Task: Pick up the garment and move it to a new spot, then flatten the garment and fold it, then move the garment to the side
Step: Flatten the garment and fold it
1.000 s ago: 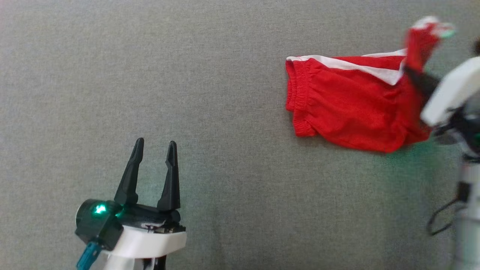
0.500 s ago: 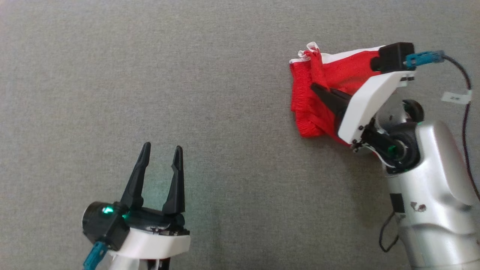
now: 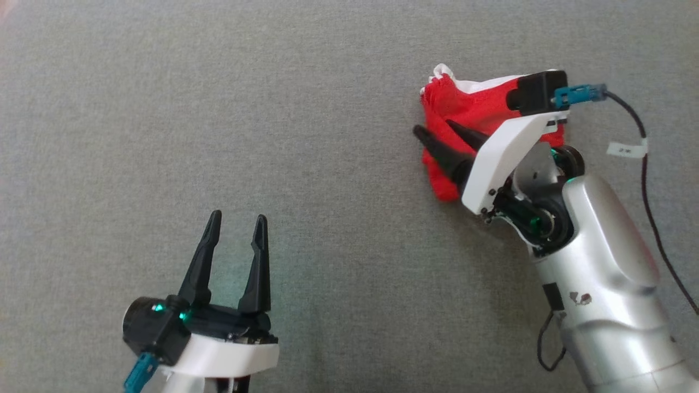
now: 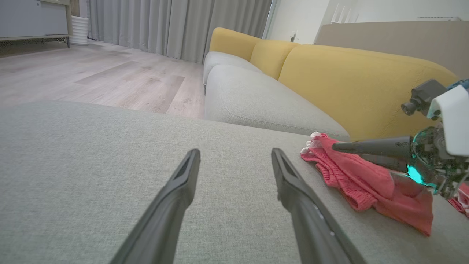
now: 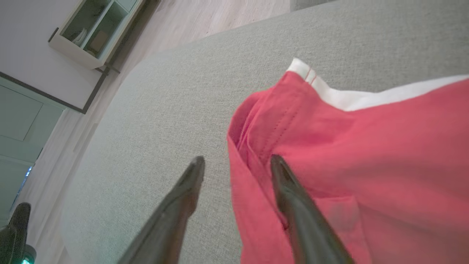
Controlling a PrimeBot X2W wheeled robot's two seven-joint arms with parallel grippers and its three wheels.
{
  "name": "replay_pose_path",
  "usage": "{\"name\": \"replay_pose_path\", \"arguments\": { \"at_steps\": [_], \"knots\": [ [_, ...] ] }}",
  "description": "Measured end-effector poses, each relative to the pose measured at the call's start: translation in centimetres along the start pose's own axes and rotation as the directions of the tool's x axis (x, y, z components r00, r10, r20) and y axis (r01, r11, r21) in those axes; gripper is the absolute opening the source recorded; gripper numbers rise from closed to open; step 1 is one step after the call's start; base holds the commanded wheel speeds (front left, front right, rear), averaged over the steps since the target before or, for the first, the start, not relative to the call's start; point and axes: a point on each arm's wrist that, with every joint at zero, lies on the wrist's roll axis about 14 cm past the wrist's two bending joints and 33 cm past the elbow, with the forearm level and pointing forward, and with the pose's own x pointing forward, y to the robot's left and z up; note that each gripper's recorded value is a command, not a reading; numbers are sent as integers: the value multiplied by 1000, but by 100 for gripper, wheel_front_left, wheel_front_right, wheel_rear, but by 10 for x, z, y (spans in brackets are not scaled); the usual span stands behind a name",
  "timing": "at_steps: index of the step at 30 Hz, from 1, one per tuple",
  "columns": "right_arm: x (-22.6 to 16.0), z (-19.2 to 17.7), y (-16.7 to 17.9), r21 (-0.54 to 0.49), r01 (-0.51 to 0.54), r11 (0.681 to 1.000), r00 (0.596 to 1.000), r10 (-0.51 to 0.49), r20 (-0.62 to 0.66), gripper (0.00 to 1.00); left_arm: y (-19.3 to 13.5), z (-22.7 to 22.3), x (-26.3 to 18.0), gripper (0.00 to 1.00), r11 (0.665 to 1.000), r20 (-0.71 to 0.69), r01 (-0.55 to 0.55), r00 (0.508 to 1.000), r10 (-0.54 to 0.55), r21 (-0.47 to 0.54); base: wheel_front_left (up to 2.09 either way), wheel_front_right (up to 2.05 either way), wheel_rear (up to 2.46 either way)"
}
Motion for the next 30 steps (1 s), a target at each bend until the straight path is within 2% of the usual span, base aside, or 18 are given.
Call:
{"name": "replay_pose_path", "arguments": {
  "at_steps": [11,16,19,23,24,25,30],
  "knots": [
    [-19,16,35,-39,-85,996,986,90,140,100,-9,-1,0,100,1000,-1,26,1000,-26,-8,0,0,0],
    [-46,38,35,-185,10,983,953,47,298,100,-13,4,2,100,999,16,41,999,-41,-1,0,0,0],
    [-74,54,15,-224,128,966,905,-21,425,100,-12,7,-2,100,999,22,39,999,-39,8,0,0,0],
    [-115,51,-24,-173,277,945,828,-143,543,100,-15,9,-7,100,999,26,45,999,-45,10,0,0,0],
    [-125,49,-33,-163,313,936,805,-170,568,100,-15,9,-9,100,999,27,46,999,-46,11,0,0,0],
    [-147,45,-51,-135,382,914,755,-225,616,100,-14,10,-12,100,999,27,44,999,-45,22,0,0,0],
    [-185,33,-75,-106,499,860,659,-297,691,100,-13,10,-20,100,999,26,39,999,-40,33,0,0,0]
  ]
}}
